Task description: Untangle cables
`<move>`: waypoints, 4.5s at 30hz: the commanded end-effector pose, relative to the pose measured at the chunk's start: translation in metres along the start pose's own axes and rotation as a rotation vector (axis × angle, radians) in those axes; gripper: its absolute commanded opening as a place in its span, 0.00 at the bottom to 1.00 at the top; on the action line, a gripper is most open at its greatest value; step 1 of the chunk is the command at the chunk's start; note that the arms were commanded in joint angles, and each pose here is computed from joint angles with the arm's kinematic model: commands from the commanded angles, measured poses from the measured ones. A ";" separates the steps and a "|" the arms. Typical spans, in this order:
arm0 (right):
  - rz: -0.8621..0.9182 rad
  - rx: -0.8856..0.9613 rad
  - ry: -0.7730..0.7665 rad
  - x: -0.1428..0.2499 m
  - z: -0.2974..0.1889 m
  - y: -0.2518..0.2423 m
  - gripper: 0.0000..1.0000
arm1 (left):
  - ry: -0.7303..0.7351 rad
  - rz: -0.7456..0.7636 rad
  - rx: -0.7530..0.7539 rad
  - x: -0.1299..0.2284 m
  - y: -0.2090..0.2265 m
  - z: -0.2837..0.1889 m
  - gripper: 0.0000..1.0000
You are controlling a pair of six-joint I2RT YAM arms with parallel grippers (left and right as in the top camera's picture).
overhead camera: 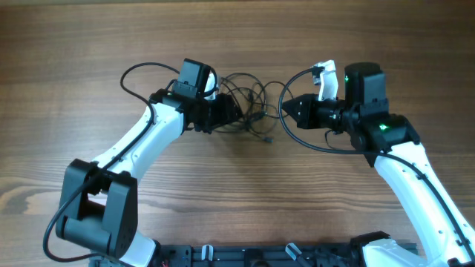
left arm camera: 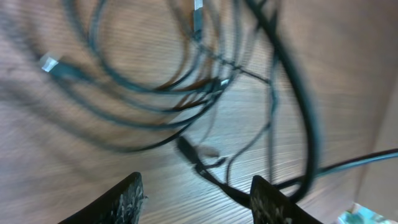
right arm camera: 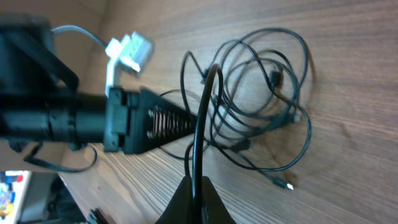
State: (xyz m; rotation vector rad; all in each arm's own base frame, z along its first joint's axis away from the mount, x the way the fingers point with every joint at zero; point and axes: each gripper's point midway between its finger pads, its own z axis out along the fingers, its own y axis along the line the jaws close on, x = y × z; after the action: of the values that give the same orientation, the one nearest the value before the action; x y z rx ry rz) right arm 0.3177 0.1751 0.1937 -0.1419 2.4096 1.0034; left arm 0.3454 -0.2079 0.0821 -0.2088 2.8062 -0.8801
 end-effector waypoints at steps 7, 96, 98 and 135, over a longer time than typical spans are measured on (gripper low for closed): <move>-0.053 0.043 -0.022 -0.005 -0.005 -0.004 0.04 | -0.005 -0.013 0.192 -0.015 -0.029 -0.007 0.41; 0.548 0.317 -0.302 -0.079 -0.209 -0.231 1.00 | 0.032 -0.276 -0.405 0.006 0.129 -0.038 0.04; 0.447 0.289 -0.206 -0.075 -0.184 -0.214 1.00 | 0.032 -0.276 -0.405 0.006 0.129 -0.038 0.04; 1.077 0.807 -0.049 0.050 0.041 -0.231 0.80 | 0.042 -0.279 -0.410 0.009 0.130 -0.039 0.04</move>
State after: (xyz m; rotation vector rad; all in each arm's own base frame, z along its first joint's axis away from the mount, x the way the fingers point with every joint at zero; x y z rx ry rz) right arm 0.3690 0.0350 0.0170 1.5264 2.5575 0.2933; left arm 0.3195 -0.0821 0.0404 -0.6644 3.0008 -0.3367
